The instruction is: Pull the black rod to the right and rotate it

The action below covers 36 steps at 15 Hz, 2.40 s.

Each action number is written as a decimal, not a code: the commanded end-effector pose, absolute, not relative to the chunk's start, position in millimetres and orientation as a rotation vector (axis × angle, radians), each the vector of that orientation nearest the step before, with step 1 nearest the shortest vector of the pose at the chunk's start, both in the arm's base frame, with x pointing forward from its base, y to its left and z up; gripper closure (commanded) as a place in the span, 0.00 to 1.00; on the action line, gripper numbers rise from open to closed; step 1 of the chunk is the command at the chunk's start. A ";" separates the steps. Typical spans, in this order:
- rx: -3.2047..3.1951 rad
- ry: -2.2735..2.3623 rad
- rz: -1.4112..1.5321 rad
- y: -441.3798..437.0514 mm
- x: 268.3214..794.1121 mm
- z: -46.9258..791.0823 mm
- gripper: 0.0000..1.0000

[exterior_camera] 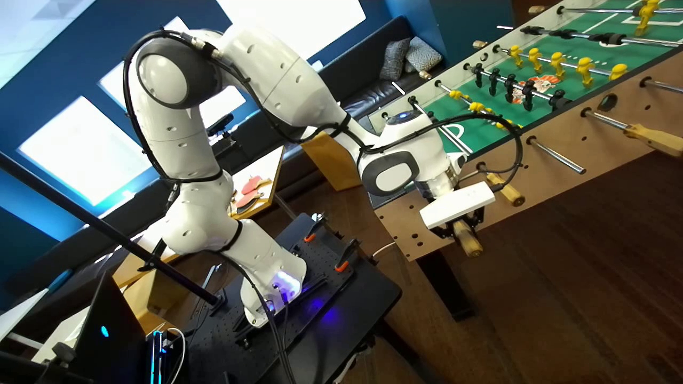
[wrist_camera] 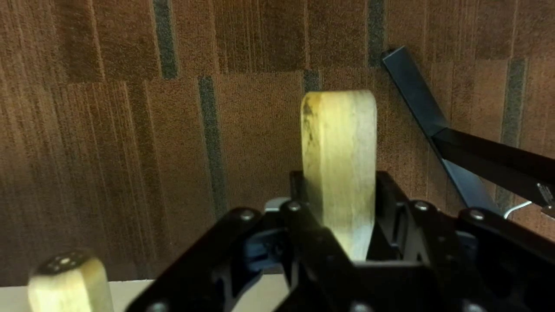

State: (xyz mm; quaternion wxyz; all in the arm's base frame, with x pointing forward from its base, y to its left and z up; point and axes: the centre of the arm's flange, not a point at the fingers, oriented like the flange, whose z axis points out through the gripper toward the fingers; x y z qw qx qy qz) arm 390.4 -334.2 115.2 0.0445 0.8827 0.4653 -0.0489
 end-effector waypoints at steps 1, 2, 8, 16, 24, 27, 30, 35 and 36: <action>2.755 1.347 -0.174 -371.2 362.0 123.1 0.84; 2.757 1.340 -0.174 -376.6 358.7 123.2 0.84; 2.732 1.360 -0.168 -377.0 345.5 139.5 0.33; 2.738 1.288 -0.132 -359.9 309.4 180.9 0.00; 2.552 1.057 0.003 -322.6 302.9 162.9 0.00; 2.536 1.027 0.041 -314.9 301.6 146.3 0.00; 2.531 0.999 0.083 -303.5 299.6 124.0 0.00; 2.535 0.958 0.149 -307.2 302.8 116.9 0.00; 2.534 0.963 0.146 -310.0 305.5 117.2 0.00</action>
